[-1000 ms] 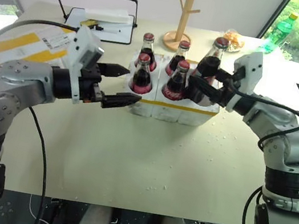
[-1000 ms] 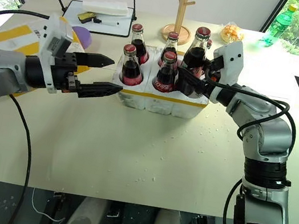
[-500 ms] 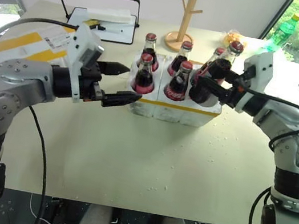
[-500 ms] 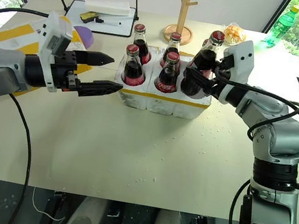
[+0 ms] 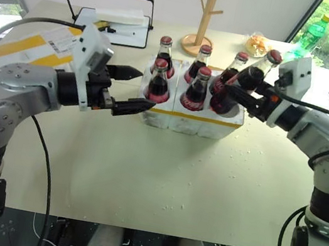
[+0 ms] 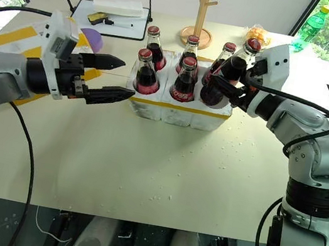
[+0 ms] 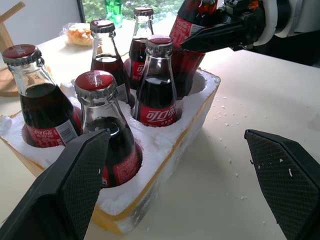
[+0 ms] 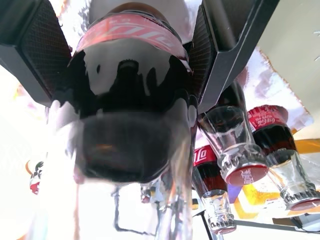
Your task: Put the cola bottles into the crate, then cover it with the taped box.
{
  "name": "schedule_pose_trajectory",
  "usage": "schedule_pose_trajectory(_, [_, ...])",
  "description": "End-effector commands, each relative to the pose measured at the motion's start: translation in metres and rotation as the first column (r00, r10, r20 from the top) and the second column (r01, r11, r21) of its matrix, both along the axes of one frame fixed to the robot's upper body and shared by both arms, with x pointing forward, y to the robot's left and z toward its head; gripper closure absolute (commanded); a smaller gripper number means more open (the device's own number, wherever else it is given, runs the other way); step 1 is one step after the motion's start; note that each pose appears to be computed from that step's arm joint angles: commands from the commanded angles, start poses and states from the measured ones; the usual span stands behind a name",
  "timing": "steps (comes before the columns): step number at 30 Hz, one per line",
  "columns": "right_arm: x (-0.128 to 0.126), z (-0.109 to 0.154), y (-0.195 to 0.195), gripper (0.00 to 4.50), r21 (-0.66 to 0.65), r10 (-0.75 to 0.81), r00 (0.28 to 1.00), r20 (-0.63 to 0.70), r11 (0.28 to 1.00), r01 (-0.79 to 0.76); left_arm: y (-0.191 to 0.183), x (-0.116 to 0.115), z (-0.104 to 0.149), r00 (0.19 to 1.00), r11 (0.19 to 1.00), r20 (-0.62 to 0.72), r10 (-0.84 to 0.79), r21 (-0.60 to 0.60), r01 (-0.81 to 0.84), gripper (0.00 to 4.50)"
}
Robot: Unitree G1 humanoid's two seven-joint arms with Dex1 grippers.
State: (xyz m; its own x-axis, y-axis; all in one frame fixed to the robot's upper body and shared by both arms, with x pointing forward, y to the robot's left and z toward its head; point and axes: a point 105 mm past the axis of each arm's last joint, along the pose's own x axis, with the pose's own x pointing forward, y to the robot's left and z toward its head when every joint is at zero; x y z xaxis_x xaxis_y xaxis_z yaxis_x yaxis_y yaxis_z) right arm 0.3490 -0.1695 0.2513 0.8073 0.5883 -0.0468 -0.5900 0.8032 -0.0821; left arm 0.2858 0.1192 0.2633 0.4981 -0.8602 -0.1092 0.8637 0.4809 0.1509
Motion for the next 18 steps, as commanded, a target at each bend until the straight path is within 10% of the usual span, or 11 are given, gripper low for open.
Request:
schedule_pose_trajectory(1, [-0.014, 0.034, -0.018, 1.85, -0.023, -0.047, 0.991, 0.127, 0.998, 0.050, 0.000, -0.003, 0.011, 0.998, 1.000, 0.060, -0.007, 0.005, 0.007, 0.00])
schedule_pose_trajectory(18, [0.013, -0.014, -0.009, 1.85, -0.142, -0.029, 0.999, 0.020, 0.989, 0.031, -0.002, -0.003, 0.014, 0.997, 1.000, 0.072, -0.018, 0.010, 0.017, 0.00])
